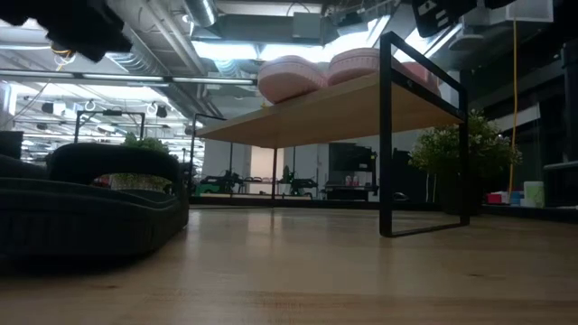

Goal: Pick and place slides into the shelf
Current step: Put the right black slipper on the shelf

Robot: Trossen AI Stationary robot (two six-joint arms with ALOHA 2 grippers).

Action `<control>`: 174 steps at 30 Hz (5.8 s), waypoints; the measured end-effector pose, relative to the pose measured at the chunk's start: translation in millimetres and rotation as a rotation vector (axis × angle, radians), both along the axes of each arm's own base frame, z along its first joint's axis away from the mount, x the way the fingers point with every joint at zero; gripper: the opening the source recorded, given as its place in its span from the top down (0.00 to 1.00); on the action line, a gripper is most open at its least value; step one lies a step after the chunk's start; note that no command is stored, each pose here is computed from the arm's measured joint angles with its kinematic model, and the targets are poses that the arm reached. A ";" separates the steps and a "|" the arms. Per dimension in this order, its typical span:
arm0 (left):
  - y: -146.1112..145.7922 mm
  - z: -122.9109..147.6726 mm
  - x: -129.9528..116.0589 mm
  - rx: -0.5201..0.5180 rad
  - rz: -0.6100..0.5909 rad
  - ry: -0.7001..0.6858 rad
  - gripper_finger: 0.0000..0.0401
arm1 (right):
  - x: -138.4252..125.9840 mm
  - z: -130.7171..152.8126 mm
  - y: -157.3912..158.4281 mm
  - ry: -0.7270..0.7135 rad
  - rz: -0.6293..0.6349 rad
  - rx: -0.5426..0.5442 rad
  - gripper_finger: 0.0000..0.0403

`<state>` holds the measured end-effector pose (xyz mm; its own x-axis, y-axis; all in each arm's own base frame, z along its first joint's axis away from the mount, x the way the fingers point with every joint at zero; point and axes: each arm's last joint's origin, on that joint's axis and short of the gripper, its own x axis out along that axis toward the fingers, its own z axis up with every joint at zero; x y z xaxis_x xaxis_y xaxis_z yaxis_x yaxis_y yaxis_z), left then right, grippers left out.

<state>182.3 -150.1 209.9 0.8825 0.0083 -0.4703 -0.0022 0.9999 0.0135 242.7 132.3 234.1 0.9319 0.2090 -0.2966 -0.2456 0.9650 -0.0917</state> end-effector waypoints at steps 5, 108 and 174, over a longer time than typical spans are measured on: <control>-13.3 -15.5 -2.3 -0.045 0.044 0.032 0.69 | 0.0 -0.1 0.0 0.001 0.001 -0.003 0.94; -23.3 -45.3 32.0 0.226 0.528 0.439 0.98 | -2.0 -6.7 -1.4 0.054 0.018 -0.087 0.94; 171.1 137.8 81.1 0.703 0.466 0.099 1.00 | -42.6 42.9 -63.2 0.040 -0.076 -0.044 0.97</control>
